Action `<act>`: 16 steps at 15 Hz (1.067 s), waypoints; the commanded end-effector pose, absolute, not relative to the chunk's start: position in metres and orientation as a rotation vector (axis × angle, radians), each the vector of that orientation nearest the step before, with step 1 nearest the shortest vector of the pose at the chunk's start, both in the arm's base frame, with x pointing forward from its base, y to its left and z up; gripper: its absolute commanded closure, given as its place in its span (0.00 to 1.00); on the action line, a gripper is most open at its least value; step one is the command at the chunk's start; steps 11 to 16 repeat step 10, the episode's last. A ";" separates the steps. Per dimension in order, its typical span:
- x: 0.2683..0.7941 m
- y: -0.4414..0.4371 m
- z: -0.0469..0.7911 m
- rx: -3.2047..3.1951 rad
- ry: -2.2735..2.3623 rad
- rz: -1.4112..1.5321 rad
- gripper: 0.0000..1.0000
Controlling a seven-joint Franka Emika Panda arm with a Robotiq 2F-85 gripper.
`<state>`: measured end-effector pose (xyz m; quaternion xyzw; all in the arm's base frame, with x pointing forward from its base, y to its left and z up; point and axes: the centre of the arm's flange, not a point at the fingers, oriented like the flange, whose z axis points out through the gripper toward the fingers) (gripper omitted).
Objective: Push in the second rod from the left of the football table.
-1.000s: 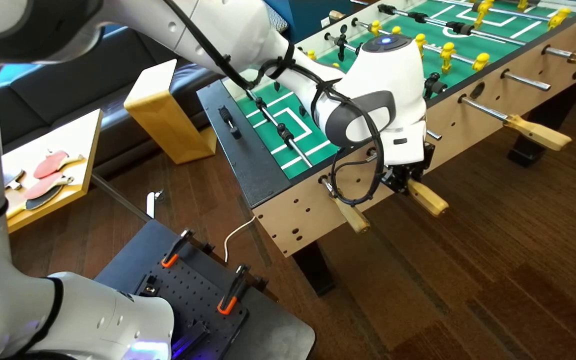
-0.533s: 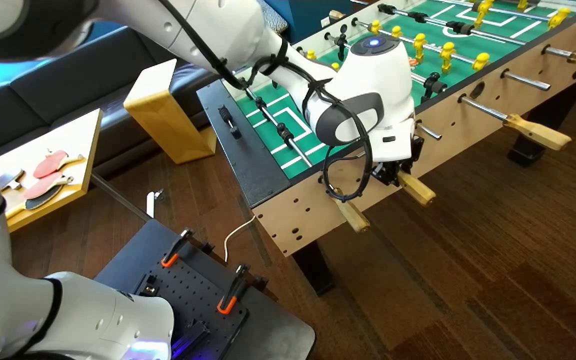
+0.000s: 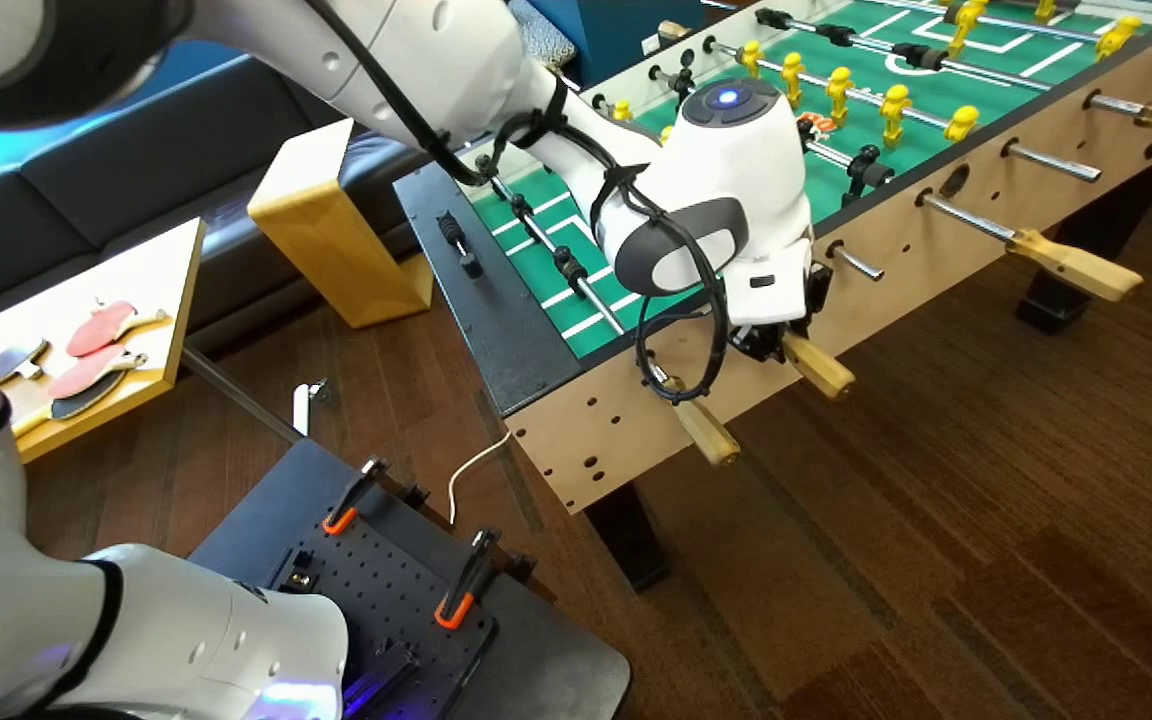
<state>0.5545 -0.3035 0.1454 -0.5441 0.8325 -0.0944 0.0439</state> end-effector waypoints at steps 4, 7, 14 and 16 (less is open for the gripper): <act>0.522 -0.281 0.221 -1.793 2.498 -0.339 0.11; 0.504 -0.278 0.248 -1.867 2.492 -0.372 0.00; 0.490 -0.277 0.265 -1.920 2.470 -0.390 0.00; 0.490 -0.277 0.265 -1.920 2.470 -0.390 0.00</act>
